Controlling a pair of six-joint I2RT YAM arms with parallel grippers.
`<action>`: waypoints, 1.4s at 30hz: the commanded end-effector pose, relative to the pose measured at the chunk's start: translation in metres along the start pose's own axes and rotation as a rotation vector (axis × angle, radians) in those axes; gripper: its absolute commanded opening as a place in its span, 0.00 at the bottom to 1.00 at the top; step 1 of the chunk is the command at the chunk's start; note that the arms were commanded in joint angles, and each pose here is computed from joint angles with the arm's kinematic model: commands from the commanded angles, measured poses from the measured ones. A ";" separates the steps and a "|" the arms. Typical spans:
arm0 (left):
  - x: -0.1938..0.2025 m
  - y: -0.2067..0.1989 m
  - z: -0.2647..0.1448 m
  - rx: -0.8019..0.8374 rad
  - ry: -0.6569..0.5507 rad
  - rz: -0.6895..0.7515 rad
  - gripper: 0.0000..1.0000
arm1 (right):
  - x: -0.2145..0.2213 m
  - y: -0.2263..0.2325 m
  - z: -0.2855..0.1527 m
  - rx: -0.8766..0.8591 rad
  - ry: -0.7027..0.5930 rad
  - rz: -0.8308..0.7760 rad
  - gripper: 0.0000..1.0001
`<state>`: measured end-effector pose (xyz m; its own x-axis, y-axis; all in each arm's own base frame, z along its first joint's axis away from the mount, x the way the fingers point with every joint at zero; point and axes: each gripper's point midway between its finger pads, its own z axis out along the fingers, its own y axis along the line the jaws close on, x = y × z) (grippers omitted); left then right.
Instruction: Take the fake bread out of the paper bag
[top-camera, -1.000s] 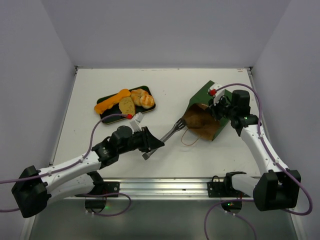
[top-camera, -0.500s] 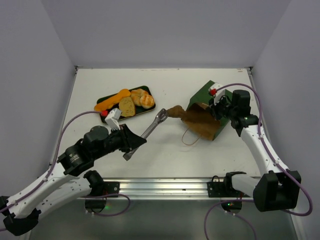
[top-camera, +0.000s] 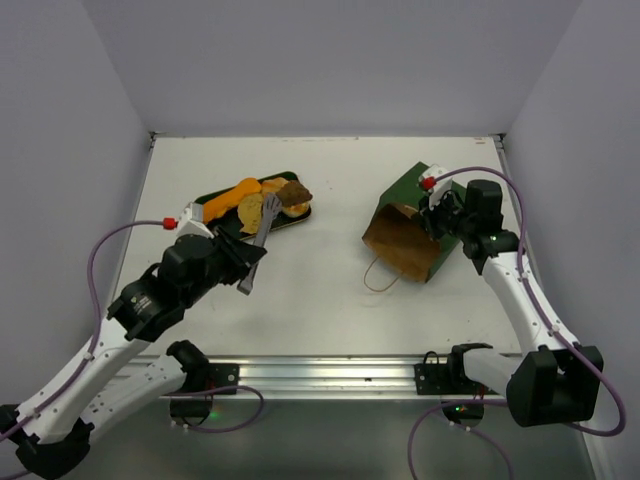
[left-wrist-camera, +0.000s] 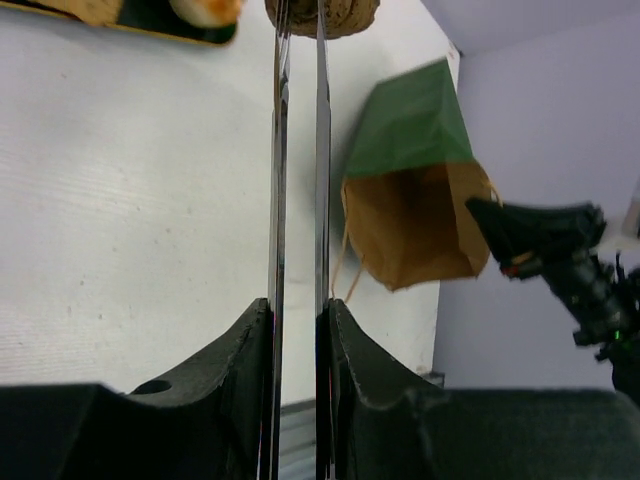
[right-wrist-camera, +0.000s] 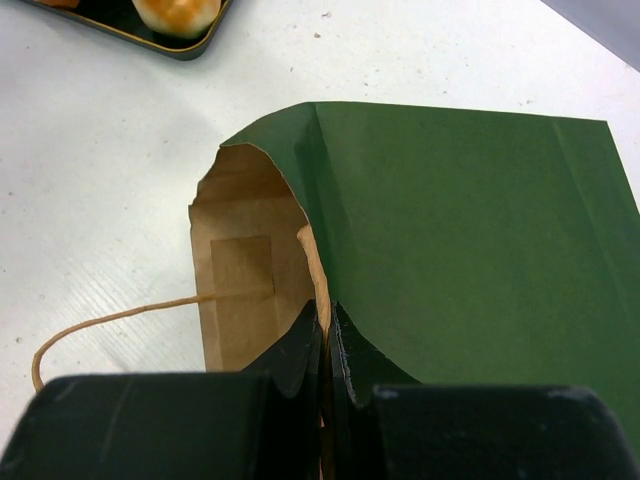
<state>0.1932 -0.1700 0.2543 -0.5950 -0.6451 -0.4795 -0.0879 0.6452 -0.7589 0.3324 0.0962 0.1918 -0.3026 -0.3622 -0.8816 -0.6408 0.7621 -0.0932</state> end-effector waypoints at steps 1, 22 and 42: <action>-0.044 -0.016 -0.003 0.018 -0.118 -0.160 0.00 | -0.018 0.002 -0.006 -0.008 -0.068 -0.007 0.00; -0.067 0.044 -0.039 -0.010 -0.316 -0.718 0.00 | -0.024 0.014 -0.009 -0.060 -0.100 0.000 0.00; -0.054 0.090 -0.011 -0.147 -0.364 -0.850 0.00 | -0.025 0.015 -0.012 -0.058 -0.105 -0.004 0.00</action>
<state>0.1970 -0.0806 0.2139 -0.0771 -0.9951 0.0626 -0.5186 -0.0136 -0.8549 0.3229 0.1072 0.2068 -0.2686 -0.3230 -0.9075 -0.6739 0.7362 -0.0626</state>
